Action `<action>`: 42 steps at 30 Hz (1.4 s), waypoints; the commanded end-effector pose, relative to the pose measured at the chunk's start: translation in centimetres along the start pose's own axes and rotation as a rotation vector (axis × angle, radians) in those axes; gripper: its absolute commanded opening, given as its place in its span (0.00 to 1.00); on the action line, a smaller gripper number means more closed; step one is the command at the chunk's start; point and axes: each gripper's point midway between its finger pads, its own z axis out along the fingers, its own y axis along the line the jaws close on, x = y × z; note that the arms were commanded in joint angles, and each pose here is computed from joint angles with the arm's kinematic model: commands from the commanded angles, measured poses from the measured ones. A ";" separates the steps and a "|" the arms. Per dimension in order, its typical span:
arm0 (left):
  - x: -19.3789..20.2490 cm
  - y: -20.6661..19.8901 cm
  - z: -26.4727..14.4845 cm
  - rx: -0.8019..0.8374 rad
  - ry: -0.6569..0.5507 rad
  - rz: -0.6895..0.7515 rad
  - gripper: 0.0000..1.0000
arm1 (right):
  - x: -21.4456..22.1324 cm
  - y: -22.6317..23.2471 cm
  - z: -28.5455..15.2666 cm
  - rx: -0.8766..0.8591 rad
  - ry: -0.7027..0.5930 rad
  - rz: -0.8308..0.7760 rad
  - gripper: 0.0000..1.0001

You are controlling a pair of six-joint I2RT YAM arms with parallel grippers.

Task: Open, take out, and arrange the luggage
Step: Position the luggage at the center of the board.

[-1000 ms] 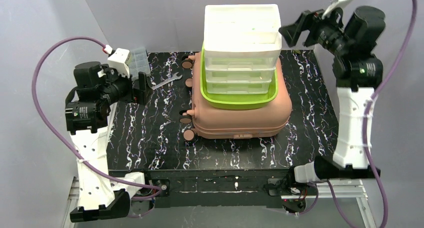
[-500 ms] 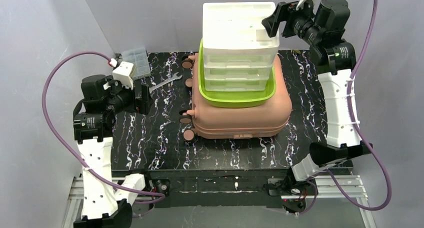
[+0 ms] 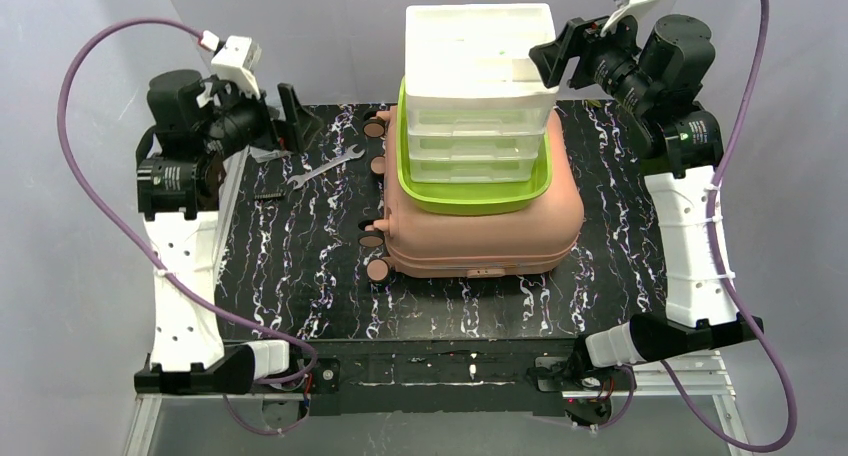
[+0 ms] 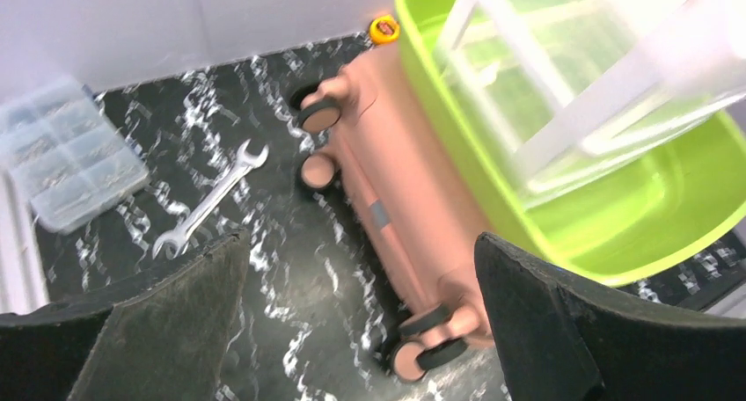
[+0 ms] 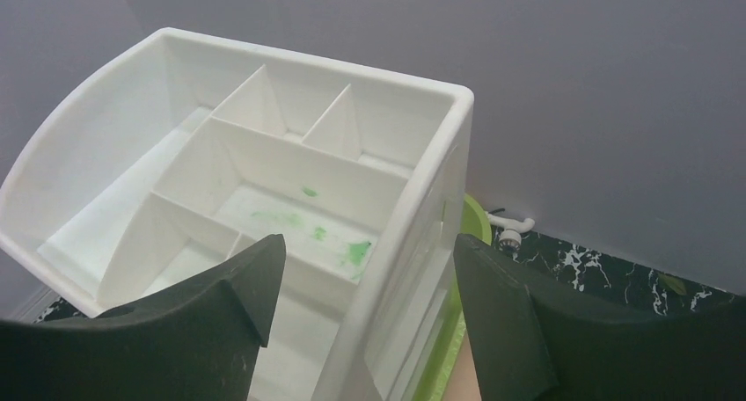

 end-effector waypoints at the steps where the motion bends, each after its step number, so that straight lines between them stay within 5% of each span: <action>1: -4.0 -2.4 1.3 0.061 -0.078 -0.046 0.99 | -1.0 0.0 0.1 0.010 -0.036 0.015 0.78; 10: -7.6 -6.3 2.6 0.137 -0.151 -0.096 0.99 | -2.8 2.4 -3.7 -0.070 -0.080 -0.067 0.76; 18: -8.9 -11.0 3.6 0.264 -0.158 -0.096 0.99 | 0.6 1.7 -3.4 -0.061 -0.007 -0.084 0.72; 23: -8.0 -12.1 5.3 0.310 -0.117 -0.072 0.99 | -0.7 2.2 -4.8 -0.075 -0.055 -0.156 0.97; 25: -7.9 -12.2 5.1 0.312 -0.118 -0.058 0.99 | -2.4 2.4 -6.4 -0.063 -0.091 -0.185 0.98; 29: -7.7 -11.0 3.8 0.246 -0.146 0.000 0.99 | -6.2 0.3 -10.2 0.128 -0.162 -0.228 0.98; 33: -6.8 -7.7 3.4 0.060 -0.144 0.017 0.99 | -7.8 -5.5 -13.8 0.512 -0.202 -0.215 0.98; 36: -5.4 -4.8 3.6 -0.054 -0.118 -0.007 0.99 | -4.7 -8.5 -13.4 0.647 -0.135 -0.243 0.98; 42: 0.0 0.4 6.1 -0.115 -0.014 -0.147 0.99 | 11.0 -13.3 -8.2 0.716 0.162 -0.269 0.98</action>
